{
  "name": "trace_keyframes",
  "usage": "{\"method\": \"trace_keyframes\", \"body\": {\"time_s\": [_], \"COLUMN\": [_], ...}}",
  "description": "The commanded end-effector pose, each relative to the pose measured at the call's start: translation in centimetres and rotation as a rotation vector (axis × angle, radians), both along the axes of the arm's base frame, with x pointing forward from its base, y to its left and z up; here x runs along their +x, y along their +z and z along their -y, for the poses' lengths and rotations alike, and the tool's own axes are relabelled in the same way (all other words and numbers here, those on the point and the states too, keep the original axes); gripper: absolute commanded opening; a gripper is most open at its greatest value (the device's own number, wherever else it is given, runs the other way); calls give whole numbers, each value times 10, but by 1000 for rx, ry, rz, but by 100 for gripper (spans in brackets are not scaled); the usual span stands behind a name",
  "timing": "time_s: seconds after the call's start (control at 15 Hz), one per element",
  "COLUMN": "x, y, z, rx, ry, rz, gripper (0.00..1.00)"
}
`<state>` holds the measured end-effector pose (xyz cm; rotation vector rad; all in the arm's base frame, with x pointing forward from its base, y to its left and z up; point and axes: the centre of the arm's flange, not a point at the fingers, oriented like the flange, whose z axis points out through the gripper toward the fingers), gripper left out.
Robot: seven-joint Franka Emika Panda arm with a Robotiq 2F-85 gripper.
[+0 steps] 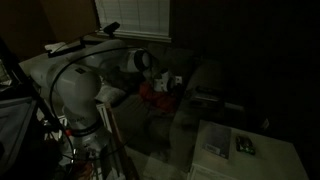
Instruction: Put the black rod on the right armrest of the sofa.
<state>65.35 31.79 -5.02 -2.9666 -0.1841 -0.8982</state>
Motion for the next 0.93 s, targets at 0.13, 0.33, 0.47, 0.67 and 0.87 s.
{"method": "trace_keyframes", "body": {"time_s": [0.13, 0.33, 0.47, 0.67, 0.87], "x": [24, 24, 25, 19, 12], "y": [-73, -83, -85, -83, -83], "z": [-20, -19, -24, -34, -37], "rx": [-130, -134, -115, -78, -119], "ry": [25, 34, 31, -8, -17], "rz": [-117, -126, -93, -40, -19], "gripper": [100, 100, 100, 96, 68]}}
